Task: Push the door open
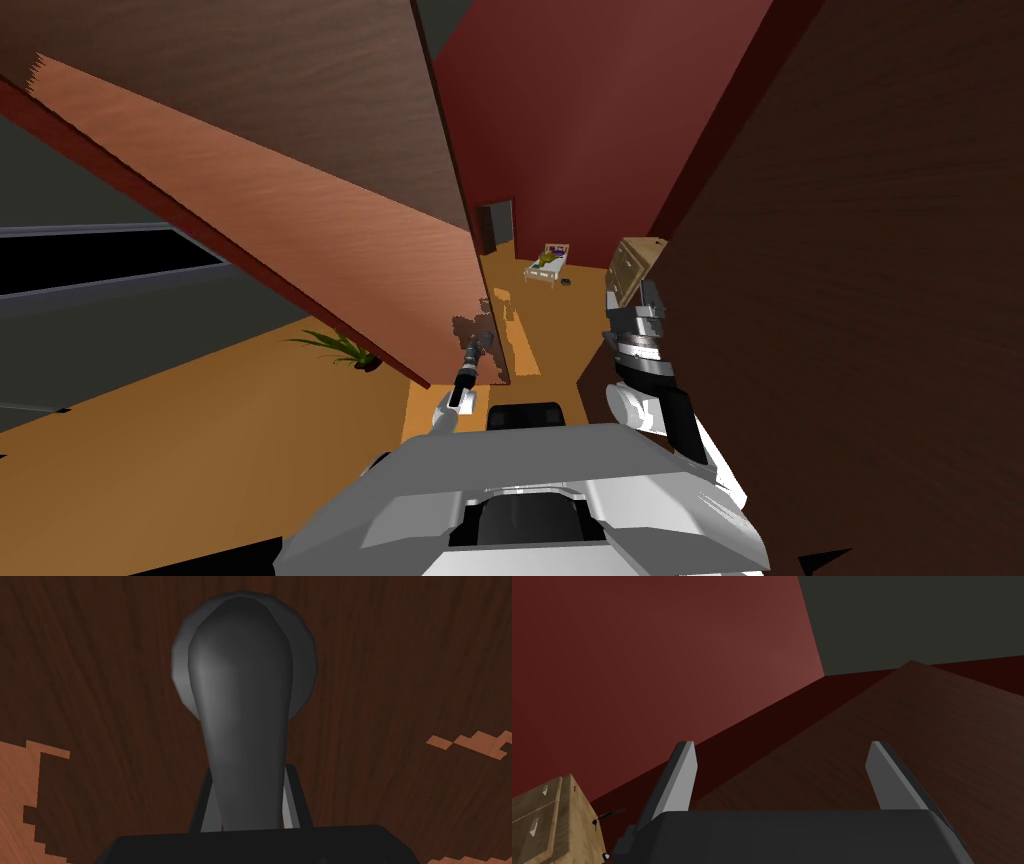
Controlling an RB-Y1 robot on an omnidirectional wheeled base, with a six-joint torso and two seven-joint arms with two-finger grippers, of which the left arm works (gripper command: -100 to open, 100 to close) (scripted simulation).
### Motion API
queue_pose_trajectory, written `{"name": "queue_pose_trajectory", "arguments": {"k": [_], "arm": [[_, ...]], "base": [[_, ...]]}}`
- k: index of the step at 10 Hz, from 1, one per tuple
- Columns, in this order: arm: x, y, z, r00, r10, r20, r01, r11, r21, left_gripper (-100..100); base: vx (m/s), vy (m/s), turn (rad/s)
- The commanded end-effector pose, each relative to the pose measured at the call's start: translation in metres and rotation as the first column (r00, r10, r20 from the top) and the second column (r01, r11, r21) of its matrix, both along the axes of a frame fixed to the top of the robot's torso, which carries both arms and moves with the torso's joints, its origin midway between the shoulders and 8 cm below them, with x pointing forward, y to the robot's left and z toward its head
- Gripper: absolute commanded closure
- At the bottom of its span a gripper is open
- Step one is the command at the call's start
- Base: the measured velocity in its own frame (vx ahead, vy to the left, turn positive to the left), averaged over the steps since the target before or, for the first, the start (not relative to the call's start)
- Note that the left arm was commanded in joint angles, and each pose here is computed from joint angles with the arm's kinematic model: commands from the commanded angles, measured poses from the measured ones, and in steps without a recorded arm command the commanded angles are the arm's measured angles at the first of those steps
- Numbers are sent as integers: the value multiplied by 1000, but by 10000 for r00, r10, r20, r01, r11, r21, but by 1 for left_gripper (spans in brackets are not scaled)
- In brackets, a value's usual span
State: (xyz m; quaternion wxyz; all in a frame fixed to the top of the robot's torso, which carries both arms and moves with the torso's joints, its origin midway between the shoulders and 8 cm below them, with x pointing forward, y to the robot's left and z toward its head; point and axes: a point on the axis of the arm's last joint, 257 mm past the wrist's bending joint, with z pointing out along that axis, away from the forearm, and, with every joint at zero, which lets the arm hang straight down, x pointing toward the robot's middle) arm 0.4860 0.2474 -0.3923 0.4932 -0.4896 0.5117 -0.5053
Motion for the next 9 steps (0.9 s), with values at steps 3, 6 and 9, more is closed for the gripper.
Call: {"name": "queue_pose_trajectory", "arguments": {"k": [3,6,9], "arm": [[1,15,3,9994,330,67,-331,9993,200,100],[1,24,4,9984,562,112,-565,9979,308,100],[2,35,6,9960,882,169,-888,9951,425,100]], "base": [[179,-27,81],[208,-18,66],[155,-29,91]]}}
